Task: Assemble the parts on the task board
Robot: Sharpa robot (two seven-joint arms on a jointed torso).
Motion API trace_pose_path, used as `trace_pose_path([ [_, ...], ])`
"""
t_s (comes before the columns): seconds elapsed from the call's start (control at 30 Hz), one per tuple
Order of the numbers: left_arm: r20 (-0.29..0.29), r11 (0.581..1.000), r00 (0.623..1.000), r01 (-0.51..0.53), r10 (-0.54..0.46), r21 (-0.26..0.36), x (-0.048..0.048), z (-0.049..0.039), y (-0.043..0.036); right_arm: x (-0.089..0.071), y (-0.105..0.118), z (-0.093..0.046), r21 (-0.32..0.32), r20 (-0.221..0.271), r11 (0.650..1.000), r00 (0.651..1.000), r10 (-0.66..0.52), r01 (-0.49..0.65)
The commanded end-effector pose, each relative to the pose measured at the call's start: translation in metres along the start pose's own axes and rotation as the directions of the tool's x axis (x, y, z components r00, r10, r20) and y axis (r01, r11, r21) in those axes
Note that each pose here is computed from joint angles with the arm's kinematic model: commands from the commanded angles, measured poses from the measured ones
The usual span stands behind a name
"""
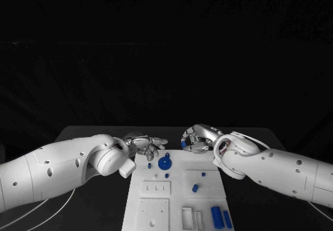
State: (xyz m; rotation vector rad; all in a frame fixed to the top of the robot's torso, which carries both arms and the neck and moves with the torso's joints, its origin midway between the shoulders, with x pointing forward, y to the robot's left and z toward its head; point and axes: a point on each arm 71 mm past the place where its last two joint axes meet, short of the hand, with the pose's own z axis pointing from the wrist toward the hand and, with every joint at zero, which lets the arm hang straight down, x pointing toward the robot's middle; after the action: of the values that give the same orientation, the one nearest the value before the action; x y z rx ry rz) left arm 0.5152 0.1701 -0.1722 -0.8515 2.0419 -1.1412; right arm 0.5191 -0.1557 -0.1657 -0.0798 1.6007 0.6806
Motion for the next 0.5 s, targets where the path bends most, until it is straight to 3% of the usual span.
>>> trace_pose_path([
  [0.03, -0.021, 0.993, 0.996, -0.085, 0.083, -0.086, 0.0035, 0.0027, 0.0034, 0.005, 0.011, 0.004, -0.001, -0.017, 0.998, 0.998, -0.061, 0.061],
  [0.5, 0.006, 0.985, 0.99, -0.14, 0.142, -0.104, 0.0104, 0.0097, -0.0008, 0.025, 0.038, 0.011, -0.062, -0.051, 0.997, 0.998, -0.047, 0.044],
])
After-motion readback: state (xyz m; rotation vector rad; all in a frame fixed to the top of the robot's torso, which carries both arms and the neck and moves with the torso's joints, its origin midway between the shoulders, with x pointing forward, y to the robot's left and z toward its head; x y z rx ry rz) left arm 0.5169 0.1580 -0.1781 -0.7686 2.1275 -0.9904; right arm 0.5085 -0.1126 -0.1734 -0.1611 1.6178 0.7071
